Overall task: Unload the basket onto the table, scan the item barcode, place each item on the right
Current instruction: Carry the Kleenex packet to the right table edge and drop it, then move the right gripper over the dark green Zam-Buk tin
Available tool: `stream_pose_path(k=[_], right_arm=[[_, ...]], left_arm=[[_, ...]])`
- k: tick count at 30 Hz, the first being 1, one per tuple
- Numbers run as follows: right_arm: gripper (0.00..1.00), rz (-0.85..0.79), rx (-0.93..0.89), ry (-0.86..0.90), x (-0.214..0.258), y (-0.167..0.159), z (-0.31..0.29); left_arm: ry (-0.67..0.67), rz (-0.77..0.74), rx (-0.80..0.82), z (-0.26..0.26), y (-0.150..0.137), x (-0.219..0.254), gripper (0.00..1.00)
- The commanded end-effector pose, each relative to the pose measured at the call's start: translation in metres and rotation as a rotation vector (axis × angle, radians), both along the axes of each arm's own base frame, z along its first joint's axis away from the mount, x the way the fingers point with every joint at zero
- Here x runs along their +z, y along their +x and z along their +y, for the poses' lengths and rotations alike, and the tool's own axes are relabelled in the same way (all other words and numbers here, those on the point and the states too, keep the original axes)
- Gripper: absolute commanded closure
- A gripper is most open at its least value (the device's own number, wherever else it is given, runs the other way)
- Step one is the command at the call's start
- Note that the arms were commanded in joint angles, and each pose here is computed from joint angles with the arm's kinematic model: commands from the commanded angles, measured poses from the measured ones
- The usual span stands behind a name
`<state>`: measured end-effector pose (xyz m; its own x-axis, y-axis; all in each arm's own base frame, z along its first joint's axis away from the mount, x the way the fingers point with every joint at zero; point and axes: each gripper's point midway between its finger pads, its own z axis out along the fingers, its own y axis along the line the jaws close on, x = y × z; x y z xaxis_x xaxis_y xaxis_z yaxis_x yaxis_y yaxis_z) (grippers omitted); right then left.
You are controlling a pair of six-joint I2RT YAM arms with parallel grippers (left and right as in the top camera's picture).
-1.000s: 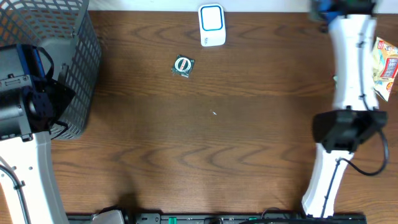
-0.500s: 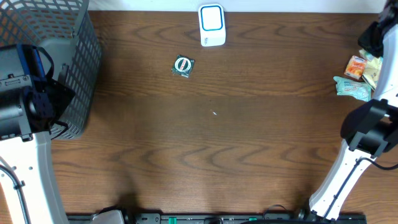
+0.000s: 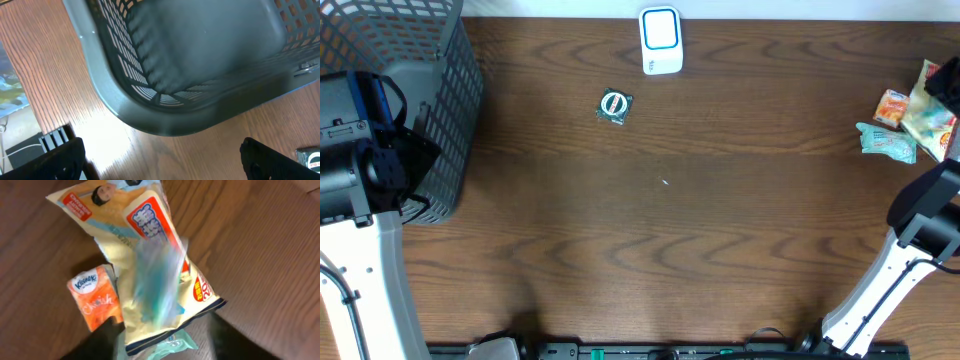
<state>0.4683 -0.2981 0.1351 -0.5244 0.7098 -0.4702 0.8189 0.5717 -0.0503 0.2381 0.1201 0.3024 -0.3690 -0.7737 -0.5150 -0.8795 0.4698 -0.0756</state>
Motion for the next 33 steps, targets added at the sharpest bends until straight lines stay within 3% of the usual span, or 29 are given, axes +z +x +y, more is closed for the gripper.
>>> stream_pose_path(k=[1, 8, 19, 25, 33], right_arm=[[0.28, 0.007, 0.047, -0.003, 0.008, 0.001, 0.002], [0.20, -0.174, 0.388, 0.317, 0.013, 0.047, 0.093], [0.22, -0.458, 0.836, 0.655, 0.078, 0.092, 0.262], [0.25, -0.402, 1.050, 0.622, 0.075, 0.095, 0.366], [0.21, -0.348, 1.239, 0.362, 0.065, 0.094, 0.507]], left_arm=[[0.007, -0.005, 0.017, 0.002, -0.003, 0.001, 0.02], [0.007, -0.005, 0.017, 0.002, -0.003, 0.001, 0.02], [0.007, -0.005, 0.017, 0.002, -0.003, 0.001, 0.02], [0.007, -0.005, 0.017, 0.002, -0.003, 0.001, 0.02], [0.007, -0.005, 0.017, 0.002, -0.003, 0.001, 0.02]])
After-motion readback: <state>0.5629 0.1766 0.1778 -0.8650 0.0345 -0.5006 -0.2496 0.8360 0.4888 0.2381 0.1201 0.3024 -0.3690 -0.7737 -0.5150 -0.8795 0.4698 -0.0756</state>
